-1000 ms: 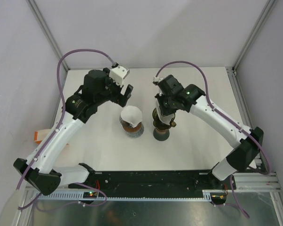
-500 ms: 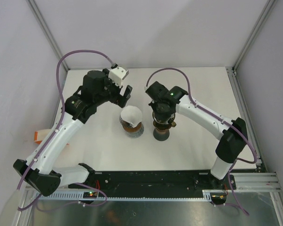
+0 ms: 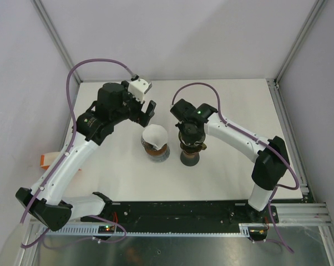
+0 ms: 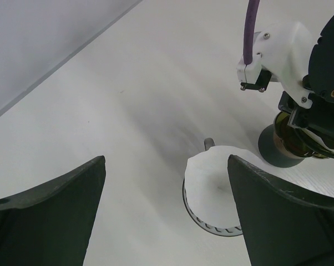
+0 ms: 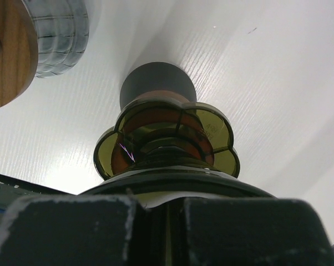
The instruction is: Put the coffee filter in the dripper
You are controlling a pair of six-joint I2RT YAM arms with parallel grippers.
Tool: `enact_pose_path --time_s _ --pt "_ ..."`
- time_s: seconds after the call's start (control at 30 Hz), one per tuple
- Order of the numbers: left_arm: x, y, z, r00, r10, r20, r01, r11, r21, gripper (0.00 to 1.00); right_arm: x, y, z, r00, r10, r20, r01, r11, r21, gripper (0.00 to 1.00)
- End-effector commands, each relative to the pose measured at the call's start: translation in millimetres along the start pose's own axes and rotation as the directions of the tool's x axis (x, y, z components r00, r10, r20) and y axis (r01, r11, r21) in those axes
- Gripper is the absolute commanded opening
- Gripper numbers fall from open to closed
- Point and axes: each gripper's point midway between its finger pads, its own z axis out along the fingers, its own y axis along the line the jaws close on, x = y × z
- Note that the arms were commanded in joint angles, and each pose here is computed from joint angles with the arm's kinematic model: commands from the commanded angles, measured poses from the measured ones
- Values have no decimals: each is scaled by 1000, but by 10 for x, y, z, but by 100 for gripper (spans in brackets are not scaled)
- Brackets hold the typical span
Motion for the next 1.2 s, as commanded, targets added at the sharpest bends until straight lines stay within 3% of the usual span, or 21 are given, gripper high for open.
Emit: enact_pose_path --time_s 0.0,0.17,0.47,0.8,1.17 --pt "-77 5 -25 999 8 39 -8 1000 7 96 2 19 94 1000 -9 -4 9 1000 6 0" --pt "-75 -3 -39 999 10 42 -10 1000 11 95 -37 -9 23 1000 -8 7 8 1000 16 0" --pt "-75 -21 -45 999 12 44 -13 1000 21 96 -287 -6 -415 992 -11 129 15 999 -32 0" --pt "-116 -24 -55 998 13 54 -14 1000 25 96 -310 -114 -581 988 -8 157 7 1000 6 0" --pt "-129 -101 -64 998 10 64 -15 998 67 95 -223 -52 -317 994 -33 103 33 999 -2 0"
